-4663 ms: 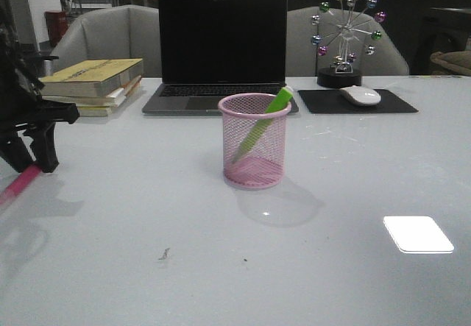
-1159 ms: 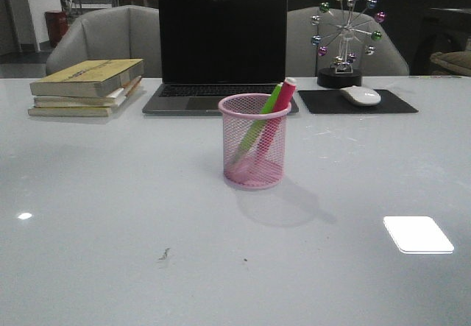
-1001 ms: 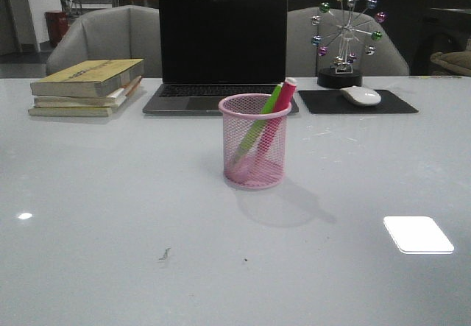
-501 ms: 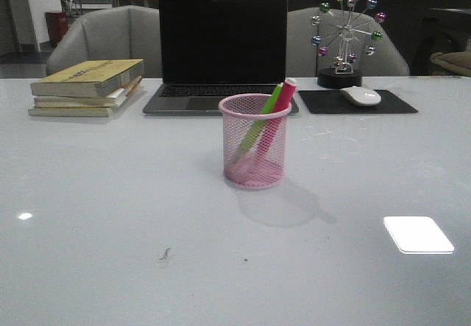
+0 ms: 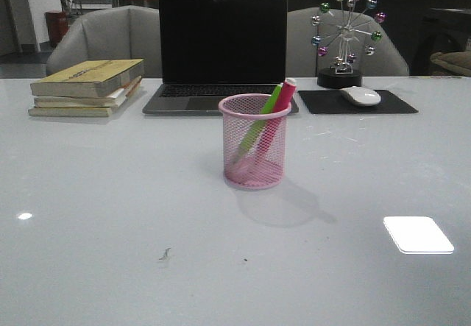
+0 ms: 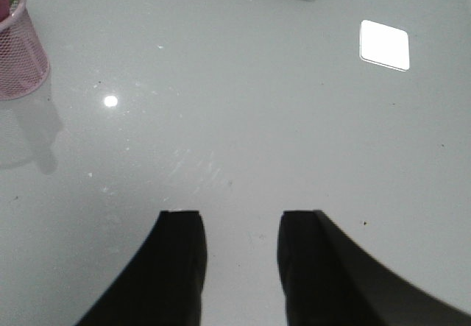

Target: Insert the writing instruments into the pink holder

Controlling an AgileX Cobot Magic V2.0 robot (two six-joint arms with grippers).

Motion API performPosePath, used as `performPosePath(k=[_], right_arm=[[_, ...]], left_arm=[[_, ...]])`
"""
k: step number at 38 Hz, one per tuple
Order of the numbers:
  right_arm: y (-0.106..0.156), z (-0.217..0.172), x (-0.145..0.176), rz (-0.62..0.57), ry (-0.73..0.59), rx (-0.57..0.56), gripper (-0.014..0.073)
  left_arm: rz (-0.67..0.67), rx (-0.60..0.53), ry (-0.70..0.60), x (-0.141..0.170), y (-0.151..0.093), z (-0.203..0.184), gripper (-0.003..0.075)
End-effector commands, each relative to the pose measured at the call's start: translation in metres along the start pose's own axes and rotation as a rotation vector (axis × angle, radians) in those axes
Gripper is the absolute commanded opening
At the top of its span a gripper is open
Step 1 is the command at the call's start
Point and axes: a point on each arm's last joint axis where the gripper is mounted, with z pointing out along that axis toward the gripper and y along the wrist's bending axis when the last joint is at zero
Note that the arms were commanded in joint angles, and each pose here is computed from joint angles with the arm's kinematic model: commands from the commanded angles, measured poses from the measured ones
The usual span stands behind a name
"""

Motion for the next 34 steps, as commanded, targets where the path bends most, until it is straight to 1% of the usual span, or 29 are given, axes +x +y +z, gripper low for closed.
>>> performPosePath(k=[1,6,9,11,17,23,34], right_arm=[[-0.0032,-0.0081,-0.0132,-0.015,-0.107,0.015,0.0371],[-0.003,-0.0081,-0.0131,-0.011,-0.107,0.012,0.037],[-0.0027,-0.0081,-0.0132,-0.007,-0.107,0.009,0.0345],[-0.0024,-0.0081,-0.013,-0.004,-0.106,0.005,0.0315],[-0.0012,-0.0081,-0.0128,0.014,-0.103,-0.009,0.0172],[-0.0004,-0.0081,-0.0128,0.024,-0.103,-0.019,0.0053],[-0.0002,-0.0081,-0.0122,0.028,-0.097,-0.021,0.005]], left_arm=[[-0.022,-0.009,-0.124,-0.0176,0.0012,-0.0033,0.0329],[-0.022,-0.009,-0.122,-0.0174,0.0012,-0.0032,0.0329],[-0.022,-0.009,-0.122,-0.0174,0.0012,-0.0032,0.0329],[-0.022,-0.009,-0.122,-0.0174,0.0012,-0.0032,0.0329],[-0.022,-0.009,-0.122,-0.0174,0.0012,-0.0032,0.0329],[-0.022,-0.009,-0.122,-0.0174,0.0012,-0.0032,0.0329],[-0.022,-0.009,-0.122,-0.0174,0.0012,-0.0032,0.0329]])
